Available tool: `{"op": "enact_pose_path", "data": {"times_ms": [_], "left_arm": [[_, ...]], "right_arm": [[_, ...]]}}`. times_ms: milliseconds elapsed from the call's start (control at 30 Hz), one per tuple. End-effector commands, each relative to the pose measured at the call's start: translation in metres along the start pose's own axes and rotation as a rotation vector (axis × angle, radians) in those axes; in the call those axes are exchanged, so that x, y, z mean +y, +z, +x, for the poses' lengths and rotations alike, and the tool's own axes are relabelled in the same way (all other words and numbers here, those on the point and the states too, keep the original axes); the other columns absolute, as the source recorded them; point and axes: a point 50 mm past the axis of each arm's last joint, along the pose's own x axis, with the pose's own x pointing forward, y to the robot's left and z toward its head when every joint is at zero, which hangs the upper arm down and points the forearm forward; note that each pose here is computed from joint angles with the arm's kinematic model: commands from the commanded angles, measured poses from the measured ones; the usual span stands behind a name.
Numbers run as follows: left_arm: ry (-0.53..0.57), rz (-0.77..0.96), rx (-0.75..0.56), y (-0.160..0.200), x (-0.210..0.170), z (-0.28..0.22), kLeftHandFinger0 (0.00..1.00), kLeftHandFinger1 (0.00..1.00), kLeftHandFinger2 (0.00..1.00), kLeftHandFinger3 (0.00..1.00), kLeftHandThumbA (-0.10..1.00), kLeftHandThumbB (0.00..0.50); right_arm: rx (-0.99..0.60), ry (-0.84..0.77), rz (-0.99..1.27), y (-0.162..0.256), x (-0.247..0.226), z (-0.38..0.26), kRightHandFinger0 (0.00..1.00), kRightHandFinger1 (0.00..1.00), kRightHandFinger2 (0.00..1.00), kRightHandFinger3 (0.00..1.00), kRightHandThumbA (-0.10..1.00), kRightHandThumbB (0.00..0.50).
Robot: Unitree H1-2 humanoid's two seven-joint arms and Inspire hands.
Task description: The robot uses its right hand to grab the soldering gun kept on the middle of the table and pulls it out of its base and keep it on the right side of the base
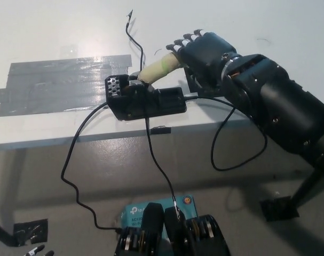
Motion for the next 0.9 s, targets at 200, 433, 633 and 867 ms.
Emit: {"op": "enact_pose_path", "data": {"times_ms": [200, 433, 633, 867], "left_arm": [[0.001, 0.082, 0.012, 0.006, 0.007, -0.005, 0.84, 0.75, 0.97, 1.00, 0.71, 0.135], [-0.015, 0.110, 0.009, 0.009, 0.006, -0.004, 0.90, 0.78, 1.00, 1.00, 0.73, 0.115], [-0.018, 0.132, 0.023, 0.010, 0.006, -0.006, 0.91, 0.77, 0.99, 1.00, 0.72, 0.156], [-0.021, 0.146, 0.021, 0.010, 0.010, -0.003, 0.89, 0.77, 1.00, 1.00, 0.72, 0.156]], "right_arm": [[0.049, -0.460, -0.199, -0.015, 0.006, -0.002, 0.00, 0.01, 0.17, 1.00, -0.10, 0.188], [0.029, -0.600, -0.191, -0.023, 0.019, -0.005, 0.00, 0.00, 0.09, 0.99, -0.10, 0.196], [0.014, -0.669, -0.213, -0.031, 0.026, -0.004, 0.00, 0.00, 0.39, 0.38, -0.10, 0.270], [-0.018, -0.711, -0.237, -0.048, 0.001, -0.006, 0.00, 0.00, 0.29, 0.47, -0.10, 0.198]]}}
